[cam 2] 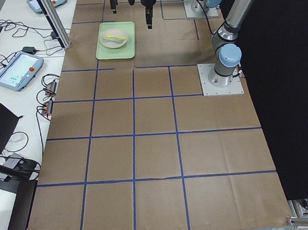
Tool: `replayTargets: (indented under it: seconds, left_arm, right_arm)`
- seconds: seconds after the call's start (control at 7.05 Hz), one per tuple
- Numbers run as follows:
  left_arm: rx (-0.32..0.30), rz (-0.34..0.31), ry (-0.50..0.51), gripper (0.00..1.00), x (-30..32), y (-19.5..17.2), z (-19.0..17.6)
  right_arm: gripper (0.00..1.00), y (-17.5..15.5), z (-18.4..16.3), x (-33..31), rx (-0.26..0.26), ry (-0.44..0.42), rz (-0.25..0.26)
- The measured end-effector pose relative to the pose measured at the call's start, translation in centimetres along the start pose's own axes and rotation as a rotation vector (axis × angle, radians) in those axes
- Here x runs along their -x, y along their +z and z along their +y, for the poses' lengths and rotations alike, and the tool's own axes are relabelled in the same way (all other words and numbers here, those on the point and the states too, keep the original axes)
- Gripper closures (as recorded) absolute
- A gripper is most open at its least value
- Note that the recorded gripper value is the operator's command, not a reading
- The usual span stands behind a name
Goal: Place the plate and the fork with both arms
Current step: 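Lift the left gripper away while the right gripper moves over the plate, then lower the right gripper onto the yellow fork on the plate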
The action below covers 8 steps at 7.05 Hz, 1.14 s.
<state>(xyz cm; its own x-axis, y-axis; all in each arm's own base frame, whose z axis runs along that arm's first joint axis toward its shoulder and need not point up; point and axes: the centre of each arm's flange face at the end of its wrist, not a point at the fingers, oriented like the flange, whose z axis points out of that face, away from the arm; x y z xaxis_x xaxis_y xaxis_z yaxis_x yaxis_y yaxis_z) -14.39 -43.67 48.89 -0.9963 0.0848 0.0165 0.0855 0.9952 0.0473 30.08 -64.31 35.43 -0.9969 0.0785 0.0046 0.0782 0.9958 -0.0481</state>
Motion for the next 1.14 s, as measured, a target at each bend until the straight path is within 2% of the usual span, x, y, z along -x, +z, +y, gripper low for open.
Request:
replayTargets:
  seconds: [0.43, 0.57, 0.85, 1.14]
  left_arm:
    - [0.0, 0.0, 0.001, 0.01, 0.0, 0.0, 0.0]
    - [0.0, 0.0, 0.001, 0.01, 0.0, 0.0, 0.0]
    - [0.0, 0.0, 0.002, 0.01, 0.0, 0.0, 0.0]
    - [-0.001, 0.0, 0.003, 0.01, 0.0, 0.0, 0.0]
  right_arm:
    - [0.07, 7.3, -1.6, 2.6, -0.007, 0.037, 0.004]
    - [0.13, 8.9, -2.0, 2.8, -0.011, 0.039, 0.006]
    - [0.34, 11.5, -2.7, 3.1, -0.021, 0.04, 0.008]
    - [0.45, 12.7, -2.9, 3.1, -0.016, 0.041, 0.011]
